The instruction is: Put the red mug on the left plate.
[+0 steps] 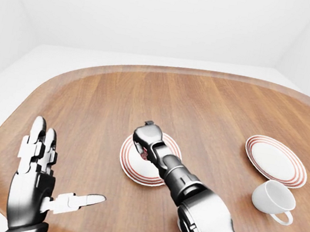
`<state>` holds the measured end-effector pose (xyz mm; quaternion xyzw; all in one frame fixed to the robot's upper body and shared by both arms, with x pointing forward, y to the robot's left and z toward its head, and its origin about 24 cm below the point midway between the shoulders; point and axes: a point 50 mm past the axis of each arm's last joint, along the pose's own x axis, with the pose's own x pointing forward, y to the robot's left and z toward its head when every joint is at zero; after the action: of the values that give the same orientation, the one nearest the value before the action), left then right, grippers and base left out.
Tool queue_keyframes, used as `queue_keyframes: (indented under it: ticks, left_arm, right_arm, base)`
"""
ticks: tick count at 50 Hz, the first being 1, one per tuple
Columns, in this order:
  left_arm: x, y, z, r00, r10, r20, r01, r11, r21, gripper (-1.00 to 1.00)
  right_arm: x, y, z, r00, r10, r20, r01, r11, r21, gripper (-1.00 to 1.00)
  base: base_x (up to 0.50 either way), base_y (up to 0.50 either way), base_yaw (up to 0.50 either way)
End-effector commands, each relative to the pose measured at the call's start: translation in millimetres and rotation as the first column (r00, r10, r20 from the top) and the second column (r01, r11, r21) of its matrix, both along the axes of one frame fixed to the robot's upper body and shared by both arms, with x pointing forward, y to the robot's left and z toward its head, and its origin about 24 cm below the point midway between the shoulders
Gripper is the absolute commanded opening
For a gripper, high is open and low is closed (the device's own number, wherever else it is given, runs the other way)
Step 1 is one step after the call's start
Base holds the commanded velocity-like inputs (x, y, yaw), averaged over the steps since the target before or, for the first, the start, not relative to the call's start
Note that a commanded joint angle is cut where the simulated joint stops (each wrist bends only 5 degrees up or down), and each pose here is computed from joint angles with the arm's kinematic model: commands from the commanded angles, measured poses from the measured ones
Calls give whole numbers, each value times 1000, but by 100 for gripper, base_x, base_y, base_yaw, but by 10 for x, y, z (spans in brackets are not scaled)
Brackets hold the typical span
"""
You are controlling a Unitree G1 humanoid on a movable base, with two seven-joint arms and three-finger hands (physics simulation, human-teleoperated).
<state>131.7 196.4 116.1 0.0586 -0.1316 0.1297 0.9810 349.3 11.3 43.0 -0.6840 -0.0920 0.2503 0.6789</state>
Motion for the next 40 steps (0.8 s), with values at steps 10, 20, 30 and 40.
queue_keyframes:
  ticks: [10,20,30,40]
  left_arm:
    - [-19,47,-27,1000,14,-8,-14,1000,-14,100]
    - [-31,49,-21,1000,16,-7,-16,1000,-15,100]
    - [-35,57,-29,1000,19,-9,-19,1000,-20,100]
    - [-36,68,-30,1000,20,-8,-20,1000,-21,100]
  right_arm:
    - [-58,-98,-127,995,-25,94,27,999,-19,-100]
    - [-123,-92,-213,999,-21,34,19,998,58,-100]
    - [-131,-178,-304,995,-61,-75,66,996,55,-100]
    - [-124,-171,-301,996,-51,-73,50,999,-7,-100]
  base:
    - [0,0,0]
    - [0,0,0]
    - [0,0,0]
    - [0,0,0]
